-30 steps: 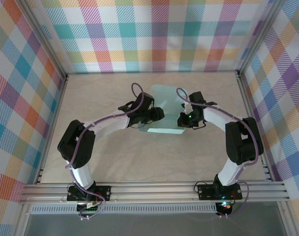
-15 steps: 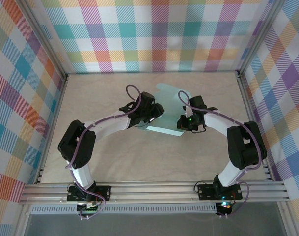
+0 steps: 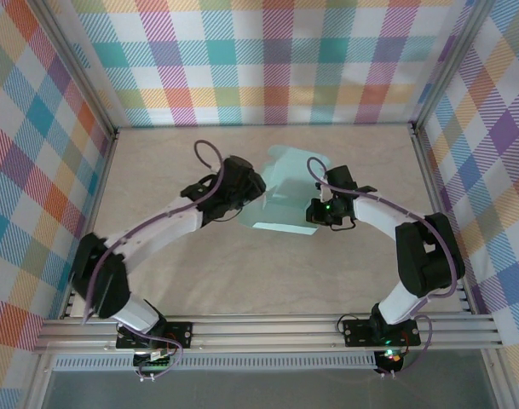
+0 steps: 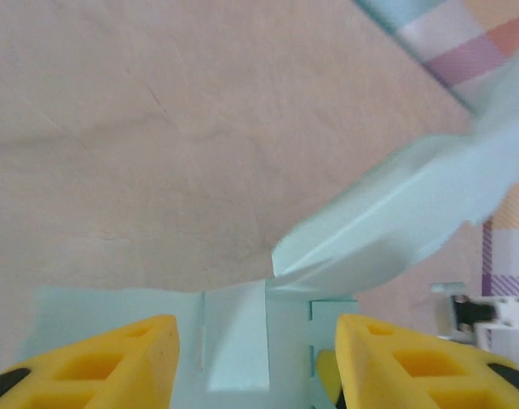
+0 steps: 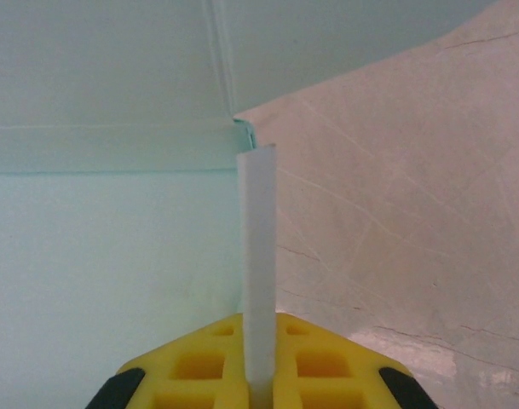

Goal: Fold the paper box

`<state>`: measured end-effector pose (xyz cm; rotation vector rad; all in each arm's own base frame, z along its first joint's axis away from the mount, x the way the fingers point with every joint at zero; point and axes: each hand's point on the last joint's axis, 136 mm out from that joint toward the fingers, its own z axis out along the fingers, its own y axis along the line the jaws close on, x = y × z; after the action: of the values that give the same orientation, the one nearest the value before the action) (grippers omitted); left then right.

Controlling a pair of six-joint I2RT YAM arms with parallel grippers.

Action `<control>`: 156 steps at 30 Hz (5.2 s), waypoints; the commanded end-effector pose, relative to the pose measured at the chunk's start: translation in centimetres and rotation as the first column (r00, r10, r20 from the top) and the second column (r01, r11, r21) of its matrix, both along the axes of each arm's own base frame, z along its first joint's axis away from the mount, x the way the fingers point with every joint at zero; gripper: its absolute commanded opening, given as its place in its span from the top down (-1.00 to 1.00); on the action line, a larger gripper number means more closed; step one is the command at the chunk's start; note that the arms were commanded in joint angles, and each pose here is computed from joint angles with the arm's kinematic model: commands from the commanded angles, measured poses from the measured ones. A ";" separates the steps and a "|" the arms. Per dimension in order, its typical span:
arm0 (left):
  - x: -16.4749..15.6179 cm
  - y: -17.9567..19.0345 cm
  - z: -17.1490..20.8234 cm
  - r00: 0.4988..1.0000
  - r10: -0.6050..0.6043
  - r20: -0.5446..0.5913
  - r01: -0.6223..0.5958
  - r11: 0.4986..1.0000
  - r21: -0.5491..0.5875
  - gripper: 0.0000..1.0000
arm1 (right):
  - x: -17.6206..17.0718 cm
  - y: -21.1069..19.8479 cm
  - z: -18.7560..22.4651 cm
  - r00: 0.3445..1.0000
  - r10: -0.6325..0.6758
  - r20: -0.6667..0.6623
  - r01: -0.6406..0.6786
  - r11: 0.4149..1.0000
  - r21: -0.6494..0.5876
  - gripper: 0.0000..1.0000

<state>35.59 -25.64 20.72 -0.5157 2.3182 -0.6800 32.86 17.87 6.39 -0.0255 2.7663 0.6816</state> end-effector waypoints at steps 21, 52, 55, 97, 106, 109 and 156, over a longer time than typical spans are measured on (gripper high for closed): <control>-7.4 -4.6 -2.3 0.972 -0.003 -0.234 -0.035 0.986 -0.161 0.21 | 1.9 0.0 1.2 0.996 -0.073 0.048 0.073 0.997 -0.003 1.00; -5.4 -8.4 -4.7 0.917 -0.363 -0.163 0.365 0.931 -0.017 0.17 | -0.7 1.5 1.9 0.996 0.084 0.034 -0.086 0.994 0.071 1.00; -6.1 -9.3 -5.2 0.877 -0.445 -0.181 0.450 0.893 -0.015 0.19 | -1.0 1.4 1.6 0.995 0.098 0.020 -0.100 0.993 0.062 1.00; -6.7 0.2 5.3 0.886 -0.420 0.196 0.379 0.900 0.217 -0.47 | 1.1 0.7 3.5 0.998 0.010 0.068 -0.017 0.995 0.098 1.00; -5.5 9.0 3.3 0.977 -0.065 0.202 0.085 0.992 -0.094 -0.93 | 1.5 0.7 5.5 0.996 -0.028 0.084 0.007 0.969 0.248 1.00; -5.0 10.4 1.5 0.988 0.013 0.153 0.016 0.981 -0.191 -0.95 | 1.6 0.7 6.1 0.996 -0.035 0.087 0.008 0.957 0.290 1.00; -4.1 -6.8 -4.1 0.901 -0.426 -0.077 0.377 0.859 -0.347 0.57 | 0.8 -2.7 4.2 0.980 0.020 0.199 0.017 0.983 -0.185 1.00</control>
<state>31.78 -31.72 16.91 -0.2500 2.4693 -1.2761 33.02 15.53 8.82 -0.0866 2.6862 0.4601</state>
